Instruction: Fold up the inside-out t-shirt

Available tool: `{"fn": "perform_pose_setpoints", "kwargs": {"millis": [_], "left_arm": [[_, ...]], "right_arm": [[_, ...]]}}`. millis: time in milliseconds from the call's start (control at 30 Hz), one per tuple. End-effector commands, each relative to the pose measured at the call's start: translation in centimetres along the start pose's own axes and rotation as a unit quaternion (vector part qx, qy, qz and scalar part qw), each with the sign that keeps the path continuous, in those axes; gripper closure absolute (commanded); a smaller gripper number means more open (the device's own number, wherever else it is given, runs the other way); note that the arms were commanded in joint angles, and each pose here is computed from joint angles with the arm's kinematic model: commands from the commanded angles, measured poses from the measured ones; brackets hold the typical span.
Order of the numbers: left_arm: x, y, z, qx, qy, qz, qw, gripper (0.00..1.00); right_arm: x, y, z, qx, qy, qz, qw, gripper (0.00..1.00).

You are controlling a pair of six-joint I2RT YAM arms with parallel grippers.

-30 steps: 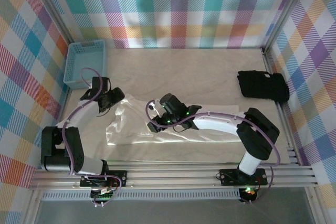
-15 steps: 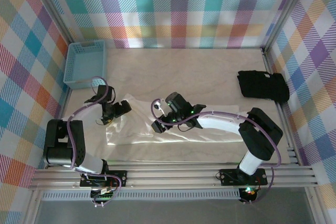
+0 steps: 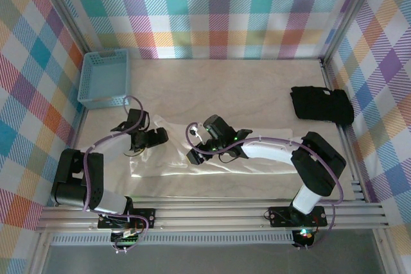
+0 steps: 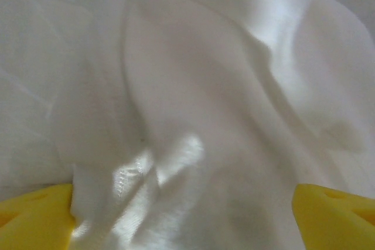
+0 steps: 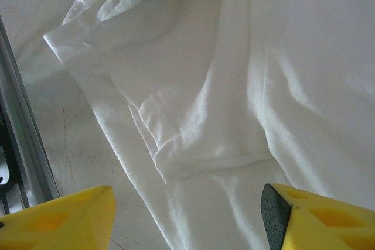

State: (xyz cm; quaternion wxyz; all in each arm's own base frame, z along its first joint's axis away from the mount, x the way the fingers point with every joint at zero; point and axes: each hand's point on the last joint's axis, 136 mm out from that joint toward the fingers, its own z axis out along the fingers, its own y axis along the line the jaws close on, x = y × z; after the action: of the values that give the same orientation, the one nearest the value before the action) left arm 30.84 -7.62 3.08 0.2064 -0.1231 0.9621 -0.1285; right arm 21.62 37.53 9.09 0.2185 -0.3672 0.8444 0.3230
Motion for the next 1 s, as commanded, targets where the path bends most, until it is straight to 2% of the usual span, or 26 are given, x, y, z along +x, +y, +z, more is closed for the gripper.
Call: {"fn": "perform_pose_setpoints", "kwargs": {"millis": [0,233,467,600,800,967], "left_arm": [[4.1,-4.3,0.7,0.099,0.072,0.027,0.992,0.15],[4.9,-5.7,0.9,0.120,0.074,0.047,0.989,0.44],[3.6,-3.8,1.2,0.061,0.040,0.048,0.996,0.80],[1.9,-1.8,0.4,-0.003,0.007,0.042,0.999,1.00],[-1.6,2.9,-2.5,-0.127,-0.031,0.002,0.991,1.00],[-5.4,4.8,-5.7,-0.200,-0.061,-0.001,0.978,1.00]], "right_arm": [[0.4,-0.1,0.2,-0.004,0.002,0.009,1.000,0.32],[0.9,-0.5,0.3,0.004,0.005,0.020,1.000,0.33],[0.9,-0.6,0.2,0.010,0.007,0.025,1.000,0.33],[0.8,-0.8,-0.5,0.024,0.004,0.020,1.000,0.33],[0.2,-2.1,-2.5,0.045,-0.009,0.025,0.999,0.33],[-0.4,-4.3,-5.6,0.071,-0.031,0.049,0.996,0.33]]}}
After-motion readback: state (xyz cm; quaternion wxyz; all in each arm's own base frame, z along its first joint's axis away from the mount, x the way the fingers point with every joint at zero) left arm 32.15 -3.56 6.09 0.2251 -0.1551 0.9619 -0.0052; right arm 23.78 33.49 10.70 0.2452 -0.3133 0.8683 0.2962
